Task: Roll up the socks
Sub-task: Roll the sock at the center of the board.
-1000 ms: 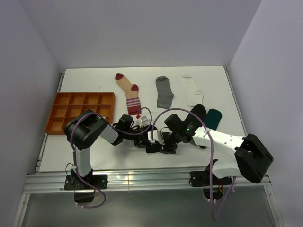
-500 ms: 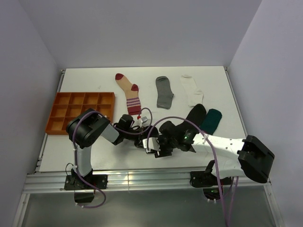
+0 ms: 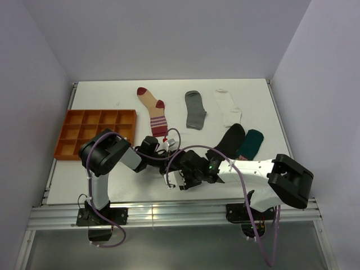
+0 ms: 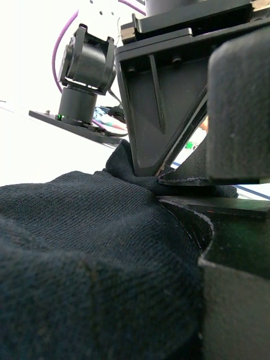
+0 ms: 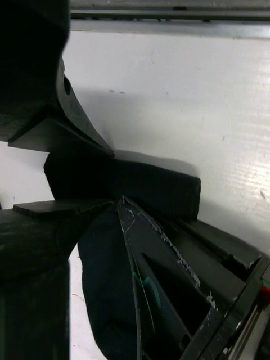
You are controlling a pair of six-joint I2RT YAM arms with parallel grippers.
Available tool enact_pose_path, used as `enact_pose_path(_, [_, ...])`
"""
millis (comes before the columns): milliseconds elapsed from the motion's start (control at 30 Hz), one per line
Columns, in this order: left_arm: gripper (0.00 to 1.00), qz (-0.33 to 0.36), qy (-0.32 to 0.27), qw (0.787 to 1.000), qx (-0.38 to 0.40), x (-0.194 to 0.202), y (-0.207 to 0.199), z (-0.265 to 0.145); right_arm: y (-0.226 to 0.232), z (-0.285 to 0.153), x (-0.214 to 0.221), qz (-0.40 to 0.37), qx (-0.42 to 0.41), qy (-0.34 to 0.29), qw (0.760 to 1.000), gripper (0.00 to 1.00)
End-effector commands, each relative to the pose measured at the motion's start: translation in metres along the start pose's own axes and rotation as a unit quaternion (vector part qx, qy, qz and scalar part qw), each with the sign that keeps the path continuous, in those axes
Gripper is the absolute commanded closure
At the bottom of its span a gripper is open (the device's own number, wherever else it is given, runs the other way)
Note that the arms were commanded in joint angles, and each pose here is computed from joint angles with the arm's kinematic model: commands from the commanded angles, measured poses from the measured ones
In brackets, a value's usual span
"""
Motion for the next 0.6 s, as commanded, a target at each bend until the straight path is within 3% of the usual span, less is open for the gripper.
enact_pose_path(0, [1.0,-0.047,0.031,0.996,-0.066,0.029,0.027,-0.001,-0.004,0.006,0.001,-0.003,0.014,0.018,1.0,0.61])
enact_pose_path(233, [0.98,-0.032,0.03,0.996,-0.072,0.018,0.02,-0.002,-0.002,0.012,0.006,0.004,-0.005,0.052,0.999,0.79])
enact_pose_path(567, [0.76,0.035,-0.022,0.994,-0.102,-0.031,-0.013,-0.016,0.011,0.007,0.015,0.028,-0.047,0.073,0.996,0.83])
Point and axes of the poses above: each gripper's point midway between its finger pads, its own z axis out along the fingers, its own y axis along the line the jaws close on, x = y × z, the point moved 7 cm from there along -z, back along the fingers, and after that the axes turned 15 degrees about z, right-handed, at the moved point
